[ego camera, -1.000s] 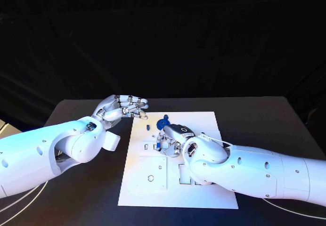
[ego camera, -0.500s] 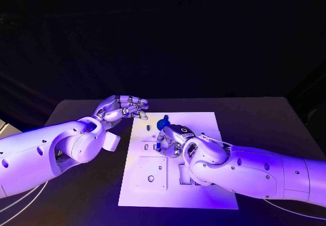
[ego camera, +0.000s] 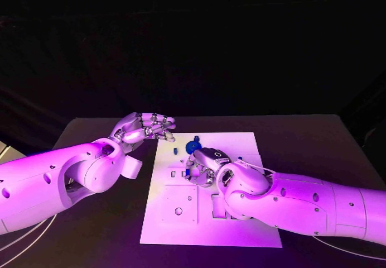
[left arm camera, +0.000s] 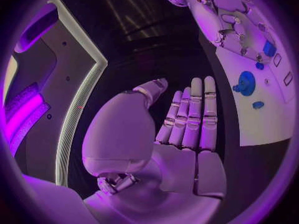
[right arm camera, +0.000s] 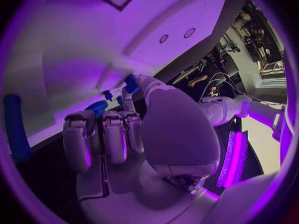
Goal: Assemble the parts on the task board
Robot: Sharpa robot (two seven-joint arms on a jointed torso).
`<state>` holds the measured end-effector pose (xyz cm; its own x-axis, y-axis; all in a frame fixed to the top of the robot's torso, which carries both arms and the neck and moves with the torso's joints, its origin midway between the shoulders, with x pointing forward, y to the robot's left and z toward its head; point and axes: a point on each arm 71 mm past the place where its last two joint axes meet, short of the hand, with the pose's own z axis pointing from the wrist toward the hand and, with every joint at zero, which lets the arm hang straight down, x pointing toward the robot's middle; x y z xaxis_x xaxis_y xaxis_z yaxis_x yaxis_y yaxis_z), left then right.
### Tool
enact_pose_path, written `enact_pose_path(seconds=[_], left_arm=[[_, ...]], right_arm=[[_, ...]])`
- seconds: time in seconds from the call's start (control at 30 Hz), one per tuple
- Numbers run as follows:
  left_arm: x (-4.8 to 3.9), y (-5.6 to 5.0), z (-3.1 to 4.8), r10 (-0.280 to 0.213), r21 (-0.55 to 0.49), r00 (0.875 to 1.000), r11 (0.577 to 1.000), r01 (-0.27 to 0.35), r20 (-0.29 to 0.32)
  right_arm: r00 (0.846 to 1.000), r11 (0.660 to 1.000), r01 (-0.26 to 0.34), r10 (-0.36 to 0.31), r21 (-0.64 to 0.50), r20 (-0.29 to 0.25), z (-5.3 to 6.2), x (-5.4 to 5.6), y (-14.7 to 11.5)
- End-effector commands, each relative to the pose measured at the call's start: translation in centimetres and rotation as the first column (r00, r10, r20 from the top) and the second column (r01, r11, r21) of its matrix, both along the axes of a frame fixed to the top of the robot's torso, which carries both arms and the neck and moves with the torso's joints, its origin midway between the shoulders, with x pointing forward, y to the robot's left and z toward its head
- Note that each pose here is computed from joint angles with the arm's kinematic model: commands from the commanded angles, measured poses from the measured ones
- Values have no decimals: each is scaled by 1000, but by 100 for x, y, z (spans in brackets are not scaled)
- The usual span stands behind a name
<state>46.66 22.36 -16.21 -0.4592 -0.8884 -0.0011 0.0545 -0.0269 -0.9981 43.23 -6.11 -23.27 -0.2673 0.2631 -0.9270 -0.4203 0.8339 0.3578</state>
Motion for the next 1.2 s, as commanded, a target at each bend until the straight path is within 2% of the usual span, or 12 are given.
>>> enact_pose_path(seconds=[0.03, 0.57, 0.73, 0.9, 1.03, 1.13, 1.2], left_arm=[[-7, -21, 12, -20, -6, 1000, 1000, 20, 4], [-3, -17, 8, -19, -4, 1000, 1000, 19, 2], [12, -10, -7, -15, 17, 1000, 1000, 15, -1], [44, 14, -47, 6, 85, 1000, 996, -5, -12], [78, 35, -111, 18, 172, 999, 985, -9, -47], [90, 42, -185, -3, 282, 996, 959, 29, -91], [87, 38, -241, -32, 367, 991, 927, 77, -127]], right_arm=[[1000, 1000, -8, 8, -8, 7, -2, -9, 11], [1000, 1000, -1, 0, 31, 31, 26, -21, 10], [998, 996, -2, -4, 92, 70, 86, -63, -23], [993, 979, -45, 22, 200, 115, 241, -108, -119], [991, 960, -89, 58, 267, 120, 383, -115, -223], [992, 942, -105, 78, 318, 99, 491, -110, -348], [994, 932, -101, 80, 347, 75, 552, -102, -442]])
